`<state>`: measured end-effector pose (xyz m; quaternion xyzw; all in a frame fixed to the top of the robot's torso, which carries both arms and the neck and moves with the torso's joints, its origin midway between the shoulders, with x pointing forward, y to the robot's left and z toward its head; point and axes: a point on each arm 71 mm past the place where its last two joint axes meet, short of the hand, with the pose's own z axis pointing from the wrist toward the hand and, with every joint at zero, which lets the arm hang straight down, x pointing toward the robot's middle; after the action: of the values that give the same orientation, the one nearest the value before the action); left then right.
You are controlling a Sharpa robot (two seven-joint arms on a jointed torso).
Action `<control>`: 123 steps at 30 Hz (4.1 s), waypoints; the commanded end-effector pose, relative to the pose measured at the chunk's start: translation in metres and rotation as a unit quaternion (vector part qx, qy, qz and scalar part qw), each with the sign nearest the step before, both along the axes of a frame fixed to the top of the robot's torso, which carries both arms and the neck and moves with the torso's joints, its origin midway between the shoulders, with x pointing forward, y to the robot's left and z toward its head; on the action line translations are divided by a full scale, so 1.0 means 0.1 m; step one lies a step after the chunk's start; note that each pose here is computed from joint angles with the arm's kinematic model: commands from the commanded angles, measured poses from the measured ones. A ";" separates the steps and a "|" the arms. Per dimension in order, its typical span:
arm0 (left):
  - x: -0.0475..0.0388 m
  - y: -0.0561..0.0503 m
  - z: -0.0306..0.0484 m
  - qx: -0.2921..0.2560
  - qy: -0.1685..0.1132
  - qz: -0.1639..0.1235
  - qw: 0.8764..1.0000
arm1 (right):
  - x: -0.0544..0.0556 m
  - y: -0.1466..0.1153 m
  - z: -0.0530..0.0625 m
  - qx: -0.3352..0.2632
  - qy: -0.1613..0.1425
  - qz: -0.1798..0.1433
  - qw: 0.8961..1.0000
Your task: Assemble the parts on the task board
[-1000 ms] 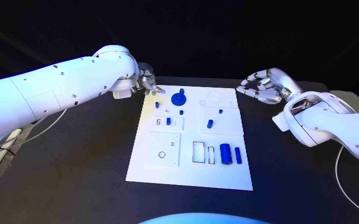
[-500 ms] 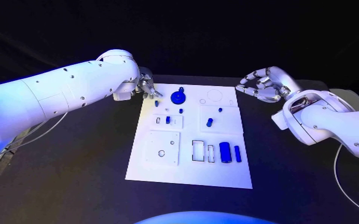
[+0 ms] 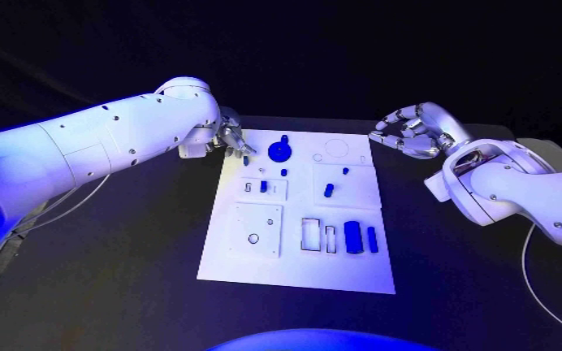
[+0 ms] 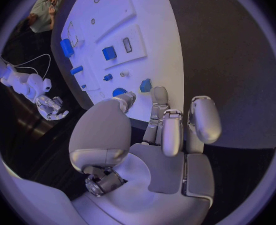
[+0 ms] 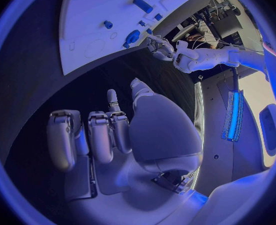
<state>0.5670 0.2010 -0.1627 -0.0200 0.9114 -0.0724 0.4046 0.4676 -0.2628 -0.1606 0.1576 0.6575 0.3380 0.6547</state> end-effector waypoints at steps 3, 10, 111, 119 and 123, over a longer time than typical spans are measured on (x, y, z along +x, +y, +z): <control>-0.028 -0.05 -0.020 -0.008 0.020 -0.010 1.000 | 0.00 0.02 0.00 -0.005 -0.001 0.009 1.000; -0.030 -0.05 -0.022 -0.008 0.022 -0.010 1.000 | 0.00 0.02 0.00 -0.005 -0.001 0.009 1.000; -0.511 0.07 -0.061 -0.109 -0.019 -0.025 0.994 | -0.02 -0.01 0.01 -0.002 -0.010 0.005 1.000; -0.589 0.04 -0.182 -0.090 -0.004 -0.040 0.995 | -0.02 -0.01 0.01 -0.001 -0.011 0.005 1.000; -0.611 0.02 -0.210 -0.085 0.002 -0.044 0.995 | -0.02 -0.01 0.01 -0.001 -0.011 0.005 1.000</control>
<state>0.5073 0.2051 -0.1832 -0.0341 0.9003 -0.1744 0.3974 0.4664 -0.2650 -0.1598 0.1565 0.6539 0.3393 0.6579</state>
